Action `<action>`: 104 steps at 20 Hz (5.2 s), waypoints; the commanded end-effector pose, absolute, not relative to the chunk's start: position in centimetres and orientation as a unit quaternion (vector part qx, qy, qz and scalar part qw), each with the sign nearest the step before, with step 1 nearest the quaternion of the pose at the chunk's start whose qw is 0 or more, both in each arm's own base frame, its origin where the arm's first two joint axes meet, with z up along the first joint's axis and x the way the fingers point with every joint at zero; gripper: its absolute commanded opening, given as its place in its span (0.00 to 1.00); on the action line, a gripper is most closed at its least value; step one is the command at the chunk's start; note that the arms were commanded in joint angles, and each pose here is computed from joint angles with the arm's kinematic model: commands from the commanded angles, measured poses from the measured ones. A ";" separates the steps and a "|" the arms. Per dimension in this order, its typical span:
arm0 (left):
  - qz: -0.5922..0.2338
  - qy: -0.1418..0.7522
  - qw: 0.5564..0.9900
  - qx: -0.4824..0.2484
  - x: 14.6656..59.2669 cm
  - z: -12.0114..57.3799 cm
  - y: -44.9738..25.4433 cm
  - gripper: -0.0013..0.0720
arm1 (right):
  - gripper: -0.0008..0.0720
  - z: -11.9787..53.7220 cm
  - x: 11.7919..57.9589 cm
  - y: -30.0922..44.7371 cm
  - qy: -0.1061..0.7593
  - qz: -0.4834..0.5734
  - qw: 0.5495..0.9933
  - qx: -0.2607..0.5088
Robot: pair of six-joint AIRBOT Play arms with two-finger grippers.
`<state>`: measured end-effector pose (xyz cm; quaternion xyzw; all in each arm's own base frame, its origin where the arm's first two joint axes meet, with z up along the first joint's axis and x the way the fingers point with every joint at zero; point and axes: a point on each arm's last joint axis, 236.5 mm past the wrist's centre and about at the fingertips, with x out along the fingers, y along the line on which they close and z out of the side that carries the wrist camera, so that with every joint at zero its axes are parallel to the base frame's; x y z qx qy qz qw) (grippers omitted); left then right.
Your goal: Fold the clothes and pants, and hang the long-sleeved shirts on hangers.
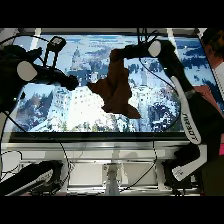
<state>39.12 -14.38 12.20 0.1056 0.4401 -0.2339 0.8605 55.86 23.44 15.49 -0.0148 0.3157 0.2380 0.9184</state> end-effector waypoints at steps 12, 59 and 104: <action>-0.174 0.435 0.877 0.106 40.7 12.6 -9.3 0.65 | 0.02 16.3 40.3 35.3 0.378 0.369 0.841 -0.113; -0.332 0.483 0.802 -0.116 41.1 -7.5 -22.8 0.05 | 0.62 9.2 45.5 21.9 0.492 0.254 0.818 -0.154; 0.078 0.535 0.841 -0.013 34.4 7.7 12.3 0.04 | 0.77 -3.4 42.9 36.5 0.535 0.302 0.780 0.118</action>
